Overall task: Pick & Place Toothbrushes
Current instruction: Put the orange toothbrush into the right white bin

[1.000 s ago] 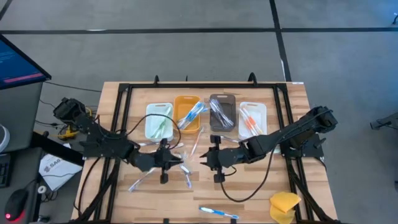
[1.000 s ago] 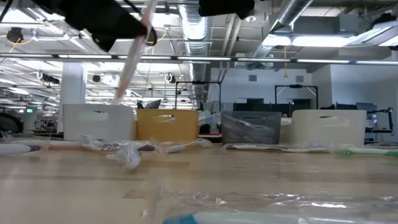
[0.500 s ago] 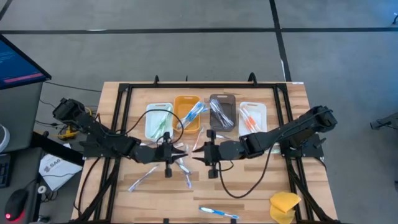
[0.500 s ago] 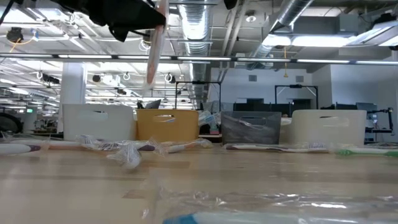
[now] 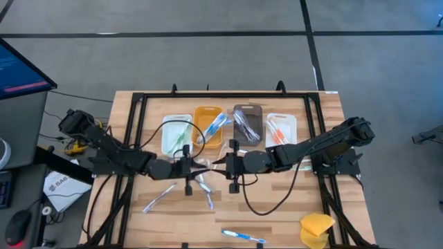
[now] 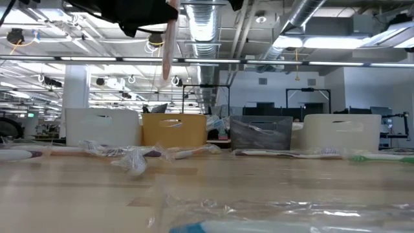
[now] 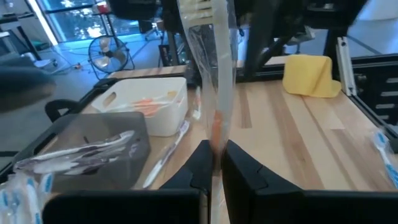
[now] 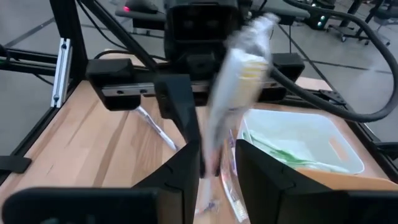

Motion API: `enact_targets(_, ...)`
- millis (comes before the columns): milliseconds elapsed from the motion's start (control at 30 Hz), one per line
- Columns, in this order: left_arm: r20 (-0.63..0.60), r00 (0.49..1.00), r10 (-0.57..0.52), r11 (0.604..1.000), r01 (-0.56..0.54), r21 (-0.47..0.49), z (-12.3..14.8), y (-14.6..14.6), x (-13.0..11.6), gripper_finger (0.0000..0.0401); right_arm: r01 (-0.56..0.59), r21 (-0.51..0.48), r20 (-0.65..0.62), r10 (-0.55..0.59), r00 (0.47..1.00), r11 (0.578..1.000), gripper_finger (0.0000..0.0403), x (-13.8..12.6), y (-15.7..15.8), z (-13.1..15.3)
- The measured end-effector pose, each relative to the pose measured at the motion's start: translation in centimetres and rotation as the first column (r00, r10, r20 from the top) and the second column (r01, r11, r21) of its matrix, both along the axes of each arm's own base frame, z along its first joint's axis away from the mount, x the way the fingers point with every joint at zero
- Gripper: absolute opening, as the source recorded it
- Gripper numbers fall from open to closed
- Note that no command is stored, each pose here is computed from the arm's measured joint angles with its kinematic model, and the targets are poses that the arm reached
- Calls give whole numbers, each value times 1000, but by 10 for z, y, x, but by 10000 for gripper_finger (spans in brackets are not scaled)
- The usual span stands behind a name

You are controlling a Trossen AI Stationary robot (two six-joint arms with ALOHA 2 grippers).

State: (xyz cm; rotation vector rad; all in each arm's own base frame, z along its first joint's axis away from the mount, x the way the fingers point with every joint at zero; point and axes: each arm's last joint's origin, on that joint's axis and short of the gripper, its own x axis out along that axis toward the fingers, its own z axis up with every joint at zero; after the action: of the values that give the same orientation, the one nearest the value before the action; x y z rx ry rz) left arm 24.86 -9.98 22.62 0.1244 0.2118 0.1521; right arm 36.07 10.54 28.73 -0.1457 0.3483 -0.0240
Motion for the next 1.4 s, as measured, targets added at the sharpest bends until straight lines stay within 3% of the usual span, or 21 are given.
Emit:
enact_targets(633, 26, 999, 47, 999, -47, 5, 3, 11, 5, 10, 50, -9, 69, -50, 996, 999, 97, 8, -22, 7)
enact_targets(833, 28, 999, 41, 999, -41, 3, 3, 11, 5, 10, -11, 13, 67, 10, 998, 1000, 94, 9, -24, 7)
enact_targets(1167, 34, 998, 44, 999, -44, 5, 4, 11, 5, 10, -38, 1, 74, 38, 997, 999, 13, 10, -27, 8)
enact_targets(1400, 33, 999, 22, 1000, -22, 0, 4, 11, 5, 17, -47, -12, 70, 48, 996, 999, 14, 10, -26, 7)
